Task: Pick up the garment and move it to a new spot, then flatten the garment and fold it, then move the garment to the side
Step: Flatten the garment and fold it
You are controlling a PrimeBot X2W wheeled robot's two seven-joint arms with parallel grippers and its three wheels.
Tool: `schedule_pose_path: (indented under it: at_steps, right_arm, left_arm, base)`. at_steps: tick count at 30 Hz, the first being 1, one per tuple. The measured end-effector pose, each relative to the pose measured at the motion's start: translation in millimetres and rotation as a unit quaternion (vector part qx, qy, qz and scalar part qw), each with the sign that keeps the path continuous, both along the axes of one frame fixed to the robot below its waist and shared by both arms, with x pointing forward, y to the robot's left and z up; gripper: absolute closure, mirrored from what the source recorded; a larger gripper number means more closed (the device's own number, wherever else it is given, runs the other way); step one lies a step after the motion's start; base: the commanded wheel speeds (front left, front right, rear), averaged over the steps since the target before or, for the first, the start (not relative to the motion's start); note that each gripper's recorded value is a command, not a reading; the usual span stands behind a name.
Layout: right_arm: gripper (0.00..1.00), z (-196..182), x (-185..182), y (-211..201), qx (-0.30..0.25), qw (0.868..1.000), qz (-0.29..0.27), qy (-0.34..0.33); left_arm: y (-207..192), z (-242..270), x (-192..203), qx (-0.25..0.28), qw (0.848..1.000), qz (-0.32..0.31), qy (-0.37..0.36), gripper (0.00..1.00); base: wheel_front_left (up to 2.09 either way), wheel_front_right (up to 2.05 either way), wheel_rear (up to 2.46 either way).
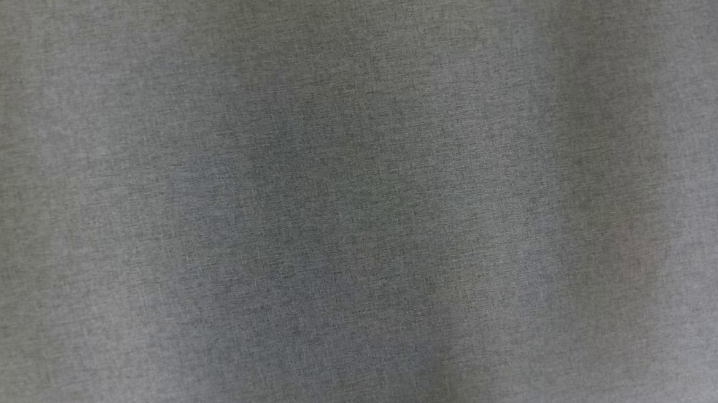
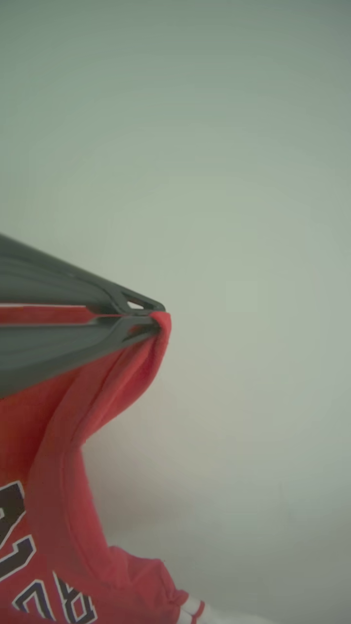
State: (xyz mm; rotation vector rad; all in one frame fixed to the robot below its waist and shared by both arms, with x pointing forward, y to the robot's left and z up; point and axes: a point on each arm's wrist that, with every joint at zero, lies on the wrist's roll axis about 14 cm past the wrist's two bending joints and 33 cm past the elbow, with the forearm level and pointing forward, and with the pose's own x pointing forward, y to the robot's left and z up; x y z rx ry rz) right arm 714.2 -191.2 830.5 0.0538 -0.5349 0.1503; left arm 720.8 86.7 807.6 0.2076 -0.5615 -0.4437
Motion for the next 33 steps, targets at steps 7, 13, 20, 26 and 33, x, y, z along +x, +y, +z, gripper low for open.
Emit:
schedule_pose_path:
  at_steps: [7, 13, 20, 26, 33]
  right_arm:
    - [1.0, 8.0, -1.0, -11.5, -0.007, 1.0, -0.018, -0.005]
    - [1.0, 9.9, -3.6, -14.5, -0.009, 1.0, -0.022, -0.009]
    - [1.0, -18.2, -10.2, -16.8, 0.0, 1.0, -0.011, 0.01]
    - [1.0, -72.0, -37.0, -33.5, 0.044, 0.998, 0.014, 0.045]
    - [1.0, -133.6, -95.3, -56.6, 0.075, 0.992, 0.035, 0.09]
  left_arm:
    - [-2.9, -1.5, 4.1, 0.0, 1.0, -0.001, 0.006, 1.0]
    - [-9.5, -10.3, 6.3, -0.009, 1.0, -0.013, 0.015, 1.0]
    - [-18.3, -65.7, 2.2, -0.002, 0.997, -0.035, 0.07, 1.0]
    - [-12.3, -128.1, -24.4, -0.031, 0.987, -0.059, 0.147, 1.0]
    - [-2.7, -163.4, -74.0, -0.09, 0.976, -0.073, 0.185, 1.0]
  base:
    - [0.0, 0.0, 0.0]
    - [0.0, 0.0, 0.0]
    - [0.0, 0.0, 0.0]
    - [0.0, 0.0, 0.0]
    - [0.0, 0.0, 0.0]
